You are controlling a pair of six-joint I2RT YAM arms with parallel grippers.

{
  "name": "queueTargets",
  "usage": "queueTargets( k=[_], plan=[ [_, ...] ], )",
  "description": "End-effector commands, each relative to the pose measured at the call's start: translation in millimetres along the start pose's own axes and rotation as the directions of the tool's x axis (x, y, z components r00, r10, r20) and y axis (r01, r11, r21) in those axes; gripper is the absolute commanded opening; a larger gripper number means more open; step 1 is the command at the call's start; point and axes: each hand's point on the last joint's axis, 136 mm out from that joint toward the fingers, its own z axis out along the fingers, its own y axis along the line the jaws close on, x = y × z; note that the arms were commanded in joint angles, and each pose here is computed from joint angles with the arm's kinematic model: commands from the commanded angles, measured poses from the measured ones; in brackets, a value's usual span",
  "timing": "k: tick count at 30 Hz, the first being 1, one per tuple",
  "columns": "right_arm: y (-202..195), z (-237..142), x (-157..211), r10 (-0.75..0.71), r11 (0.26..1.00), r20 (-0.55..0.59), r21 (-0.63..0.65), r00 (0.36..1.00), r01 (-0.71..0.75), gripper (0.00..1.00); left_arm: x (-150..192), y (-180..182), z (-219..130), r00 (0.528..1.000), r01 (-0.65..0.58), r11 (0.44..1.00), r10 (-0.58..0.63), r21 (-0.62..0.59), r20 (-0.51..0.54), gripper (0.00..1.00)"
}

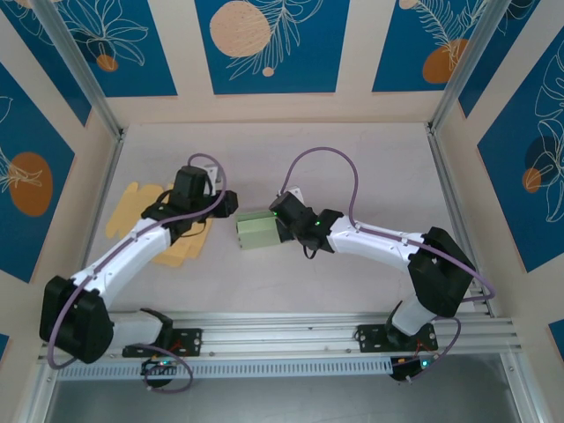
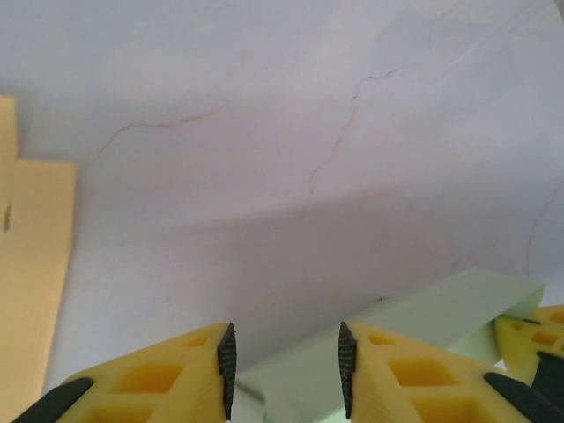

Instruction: Fold the paper box

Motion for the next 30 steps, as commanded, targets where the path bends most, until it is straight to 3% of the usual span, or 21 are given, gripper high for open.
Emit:
queueTargets(
  k=[1, 12, 25, 30],
  plan=[
    [-7.0, 11.4, 33.6, -0.030, 0.999, -0.114, 0.039, 0.993, 0.034, 0.05, -24.0, -25.1, 9.2, 0.996, -0.065, 0.997, 0.062, 0.040, 0.064, 0.36],
    [-6.9, 14.4, 35.7, -0.030, 0.999, -0.119, 0.038, 0.992, 0.035, 0.04, 14.6, -29.8, 30.4, 0.997, -0.066, 0.997, 0.067, 0.031, -0.039, 0.21],
    [-5.6, 16.3, 36.2, -0.030, 0.999, -0.122, 0.037, 0.992, 0.035, 0.04, 39.5, -35.4, 32.6, 0.997, 0.043, 0.993, -0.036, 0.107, -0.074, 0.18],
    [-5.8, 17.0, 36.8, -0.026, 0.999, -0.124, 0.038, 0.992, 0.031, 0.04, 50.7, -39.6, 35.0, 0.993, 0.070, 0.989, -0.058, 0.133, -0.098, 0.12]
  ],
)
